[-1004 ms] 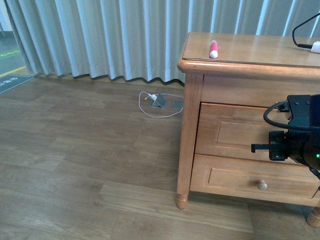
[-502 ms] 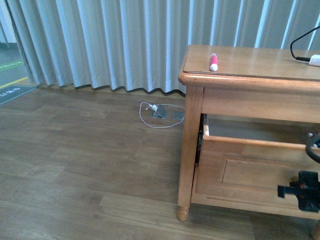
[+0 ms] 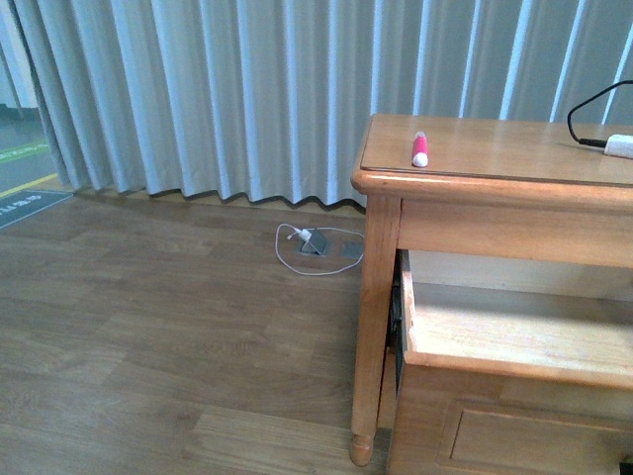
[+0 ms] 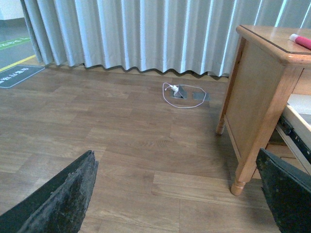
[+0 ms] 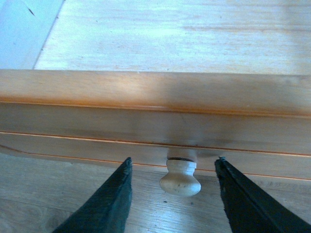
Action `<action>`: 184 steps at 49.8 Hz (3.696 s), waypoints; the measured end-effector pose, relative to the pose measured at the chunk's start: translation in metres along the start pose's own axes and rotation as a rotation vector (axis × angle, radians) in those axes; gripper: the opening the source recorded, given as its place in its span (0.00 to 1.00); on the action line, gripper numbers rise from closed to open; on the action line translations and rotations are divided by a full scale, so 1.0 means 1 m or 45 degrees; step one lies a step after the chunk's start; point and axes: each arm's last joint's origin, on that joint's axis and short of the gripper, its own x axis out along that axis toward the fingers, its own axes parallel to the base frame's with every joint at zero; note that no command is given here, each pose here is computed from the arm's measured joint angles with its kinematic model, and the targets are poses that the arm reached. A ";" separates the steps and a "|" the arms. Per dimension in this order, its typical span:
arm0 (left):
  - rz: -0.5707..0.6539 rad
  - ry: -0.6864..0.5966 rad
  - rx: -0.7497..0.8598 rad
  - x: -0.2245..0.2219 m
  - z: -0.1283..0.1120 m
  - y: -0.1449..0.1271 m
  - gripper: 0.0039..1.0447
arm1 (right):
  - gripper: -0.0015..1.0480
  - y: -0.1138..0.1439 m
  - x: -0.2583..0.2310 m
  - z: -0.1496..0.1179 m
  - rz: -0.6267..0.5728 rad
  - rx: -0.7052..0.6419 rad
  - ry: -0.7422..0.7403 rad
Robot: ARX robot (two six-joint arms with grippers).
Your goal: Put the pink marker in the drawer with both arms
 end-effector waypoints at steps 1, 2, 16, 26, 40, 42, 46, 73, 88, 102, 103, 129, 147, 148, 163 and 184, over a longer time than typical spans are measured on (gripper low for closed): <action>0.000 0.000 0.000 0.000 0.000 0.000 0.95 | 0.60 0.001 -0.003 0.002 0.003 0.001 -0.005; 0.000 0.000 0.000 0.000 0.000 0.000 0.95 | 0.63 0.001 -0.007 0.004 0.004 0.002 -0.009; 0.000 0.000 0.000 0.000 0.000 0.000 0.95 | 0.91 -0.001 -0.074 0.035 0.046 0.060 -0.109; 0.000 0.000 0.000 0.000 0.000 0.000 0.95 | 0.92 -0.004 -0.122 0.038 0.090 0.080 -0.139; 0.000 0.000 0.000 0.000 0.000 0.000 0.95 | 0.92 0.004 -0.172 0.039 0.167 0.031 -0.183; 0.000 0.000 0.000 0.000 0.000 0.000 0.95 | 0.92 0.004 -0.172 0.039 0.166 0.031 -0.184; 0.000 0.000 0.000 0.000 0.000 0.000 0.95 | 0.92 0.004 -0.172 0.039 0.167 0.031 -0.183; 0.276 0.170 0.040 0.012 -0.002 -0.013 0.95 | 0.92 0.004 -0.172 0.039 0.167 0.032 -0.183; -0.009 0.119 0.106 0.073 0.071 -0.043 0.95 | 0.92 0.004 -0.172 0.039 0.165 0.032 -0.183; -0.290 0.103 0.237 0.176 0.127 -0.094 0.95 | 0.92 0.004 -0.172 0.039 0.166 0.032 -0.183; -0.297 0.110 0.242 0.186 0.128 -0.100 0.95 | 0.92 0.004 -0.172 0.039 0.165 0.032 -0.183; -0.478 0.216 0.191 0.331 0.103 -0.205 0.95 | 0.92 0.004 -0.172 0.039 0.166 0.032 -0.183; -0.664 0.234 0.095 0.366 0.087 -0.260 0.95 | 0.92 0.004 -0.172 0.039 0.165 0.032 -0.183; -0.671 0.238 0.094 0.367 0.085 -0.263 0.95 | 0.92 0.004 -0.172 0.039 0.165 0.032 -0.183; -0.678 0.317 0.081 0.381 0.065 -0.280 0.95 | 0.92 0.004 -0.172 0.039 0.166 0.032 -0.183; -0.680 0.317 0.049 0.387 0.073 -0.284 0.95 | 0.92 0.004 -0.172 0.039 0.166 0.032 -0.183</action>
